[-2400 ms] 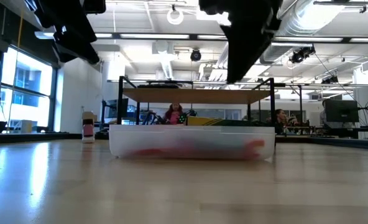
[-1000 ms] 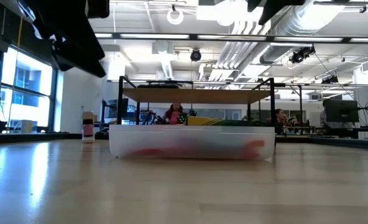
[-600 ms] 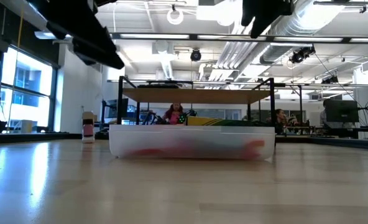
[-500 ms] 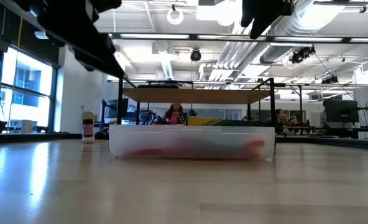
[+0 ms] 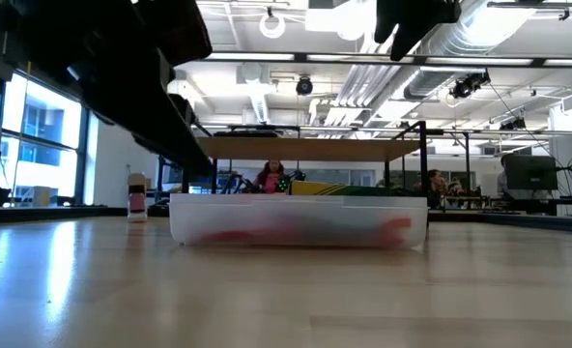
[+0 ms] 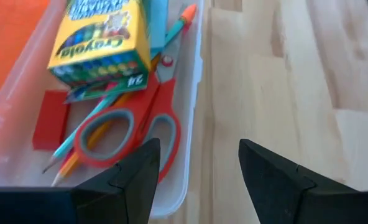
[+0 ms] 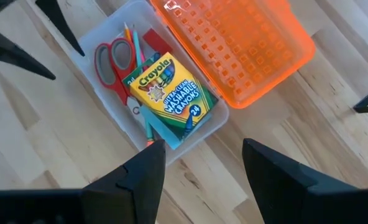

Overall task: Pack school essentials
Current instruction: Move the supply box to the bottom left of the table

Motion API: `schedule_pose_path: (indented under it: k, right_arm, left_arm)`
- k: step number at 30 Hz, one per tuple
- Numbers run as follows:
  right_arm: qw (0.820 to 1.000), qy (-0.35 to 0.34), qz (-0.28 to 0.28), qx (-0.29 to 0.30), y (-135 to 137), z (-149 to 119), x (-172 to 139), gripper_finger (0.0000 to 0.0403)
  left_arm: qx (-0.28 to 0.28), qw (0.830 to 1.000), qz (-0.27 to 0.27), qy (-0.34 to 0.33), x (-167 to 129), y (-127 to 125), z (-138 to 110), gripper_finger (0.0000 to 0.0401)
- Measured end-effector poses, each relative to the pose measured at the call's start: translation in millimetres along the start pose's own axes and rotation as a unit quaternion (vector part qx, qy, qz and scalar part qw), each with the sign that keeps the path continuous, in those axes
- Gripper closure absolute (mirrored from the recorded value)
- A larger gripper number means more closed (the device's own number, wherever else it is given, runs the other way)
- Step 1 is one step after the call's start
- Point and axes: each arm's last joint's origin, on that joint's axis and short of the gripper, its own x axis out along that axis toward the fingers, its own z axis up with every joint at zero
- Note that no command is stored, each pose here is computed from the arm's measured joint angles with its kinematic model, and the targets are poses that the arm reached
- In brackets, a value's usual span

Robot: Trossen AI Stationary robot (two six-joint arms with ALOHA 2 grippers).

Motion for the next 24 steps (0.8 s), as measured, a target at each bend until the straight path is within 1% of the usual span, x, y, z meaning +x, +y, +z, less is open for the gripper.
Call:
schedule_pose_path:
  k: [2, 12, 16, 19, 24]
  right_arm:
    - [1.0, 0.001, -0.001, 0.0, 0, 0, 0, 0.0199]
    - [1.0, 0.003, -0.004, -0.001, -1, -1, 0, 0.0199]
    - [1.0, 0.005, -0.006, -0.002, -1, -1, 0, 0.0199]
    - [1.0, 0.005, -0.007, -0.002, -1, -1, 0, 0.0199]
    - [1.0, 0.0, -0.012, -0.003, -2, -1, 0, 0.0199]
  left_arm:
    - [0.0, 1.0, -0.002, -0.005, 4, -1, 0, 0.0192]
    - [0.009, 1.0, 0.014, 0.025, 22, 0, -14, 0.0192]
    - [0.0, 0.999, 0.018, 0.027, 23, -2, -16, 0.0195]
    - [0.002, 0.999, 0.023, 0.026, 22, -3, -17, 0.021]
    - [0.007, 0.999, 0.012, 0.031, 21, -8, -20, 0.0261]
